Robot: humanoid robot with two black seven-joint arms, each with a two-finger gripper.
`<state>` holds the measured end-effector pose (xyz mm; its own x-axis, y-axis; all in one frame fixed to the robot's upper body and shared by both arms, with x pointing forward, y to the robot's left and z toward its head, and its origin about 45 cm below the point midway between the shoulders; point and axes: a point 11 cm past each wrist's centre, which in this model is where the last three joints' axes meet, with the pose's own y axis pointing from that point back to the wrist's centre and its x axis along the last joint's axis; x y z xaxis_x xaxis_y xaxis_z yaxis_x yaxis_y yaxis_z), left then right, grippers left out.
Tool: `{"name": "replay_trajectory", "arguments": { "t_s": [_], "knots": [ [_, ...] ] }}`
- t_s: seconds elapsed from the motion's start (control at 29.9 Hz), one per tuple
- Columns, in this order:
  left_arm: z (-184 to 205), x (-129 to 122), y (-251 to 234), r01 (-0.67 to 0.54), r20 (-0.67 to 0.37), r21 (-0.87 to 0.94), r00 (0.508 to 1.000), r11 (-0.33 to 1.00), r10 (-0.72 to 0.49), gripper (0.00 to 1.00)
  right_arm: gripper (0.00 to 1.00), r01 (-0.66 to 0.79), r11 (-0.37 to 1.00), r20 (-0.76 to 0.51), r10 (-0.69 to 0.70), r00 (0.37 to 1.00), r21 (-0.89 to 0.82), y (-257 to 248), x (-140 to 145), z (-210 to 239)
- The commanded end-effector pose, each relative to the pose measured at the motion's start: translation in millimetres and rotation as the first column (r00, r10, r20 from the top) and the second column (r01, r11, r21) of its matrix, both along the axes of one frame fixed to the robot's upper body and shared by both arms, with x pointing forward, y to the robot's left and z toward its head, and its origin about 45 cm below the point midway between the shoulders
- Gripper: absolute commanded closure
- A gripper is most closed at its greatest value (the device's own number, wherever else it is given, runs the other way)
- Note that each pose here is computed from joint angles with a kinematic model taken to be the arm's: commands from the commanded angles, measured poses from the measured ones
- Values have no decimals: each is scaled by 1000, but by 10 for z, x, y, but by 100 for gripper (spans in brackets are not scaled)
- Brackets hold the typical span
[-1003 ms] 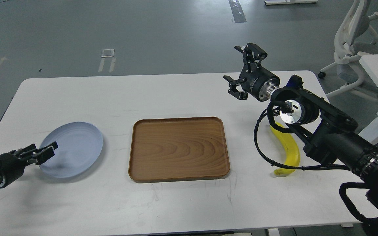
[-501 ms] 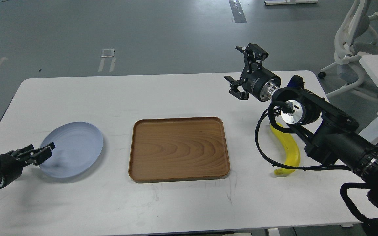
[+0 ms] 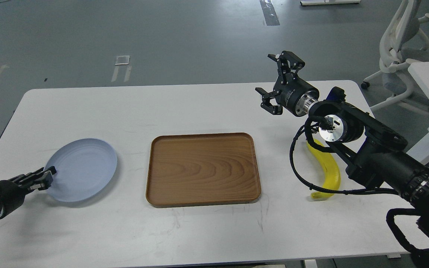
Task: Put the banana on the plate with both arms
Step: 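Close the left gripper on the plate rim, then lift the plate with the left gripper and set it on the wooden tray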
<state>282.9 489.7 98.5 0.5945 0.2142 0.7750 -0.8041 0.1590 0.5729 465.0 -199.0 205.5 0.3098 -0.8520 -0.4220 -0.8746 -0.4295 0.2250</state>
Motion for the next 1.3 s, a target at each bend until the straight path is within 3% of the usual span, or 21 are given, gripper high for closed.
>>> {"name": "replay_trajectory", "arguments": {
  "t_s": [0.0, 0.1, 0.43, 0.57, 0.87, 1.07, 1.27],
  "knots": [
    [12, 5, 20, -5, 3, 3, 1000, 1000, 5, 91, 0, 0, 1000, 0, 0, 1000, 0, 0, -1, -2],
    [25, 16, 25, -5, 6, 5, 1000, 1000, 5, 100, 0, 3, 1000, -1, -3, 1000, -1, -6, 1, -5],
    [97, 119, -15, -8, 33, -13, 999, 1000, 9, 100, 0, 4, 1000, -6, -4, 1000, -1, -12, -10, -27],
    [239, 327, -176, 30, 72, -38, 997, 999, -28, 100, 0, 5, 1000, -3, -5, 1000, 3, -13, -6, -14],
    [732, 974, -1569, 345, 151, -225, 936, 911, -317, 100, 0, 10, 1000, 21, -11, 1000, 9, -12, 58, 110],
    [626, 1023, -2310, 511, 144, -219, 859, 831, -491, 100, 0, 48, 998, 54, -50, 997, 38, -85, 180, 306],
    [295, 1033, -2788, 585, 74, -182, 810, 790, -582, 100, 0, 65, 997, 65, -68, 996, 49, -114, 219, 380]
  ]
}}
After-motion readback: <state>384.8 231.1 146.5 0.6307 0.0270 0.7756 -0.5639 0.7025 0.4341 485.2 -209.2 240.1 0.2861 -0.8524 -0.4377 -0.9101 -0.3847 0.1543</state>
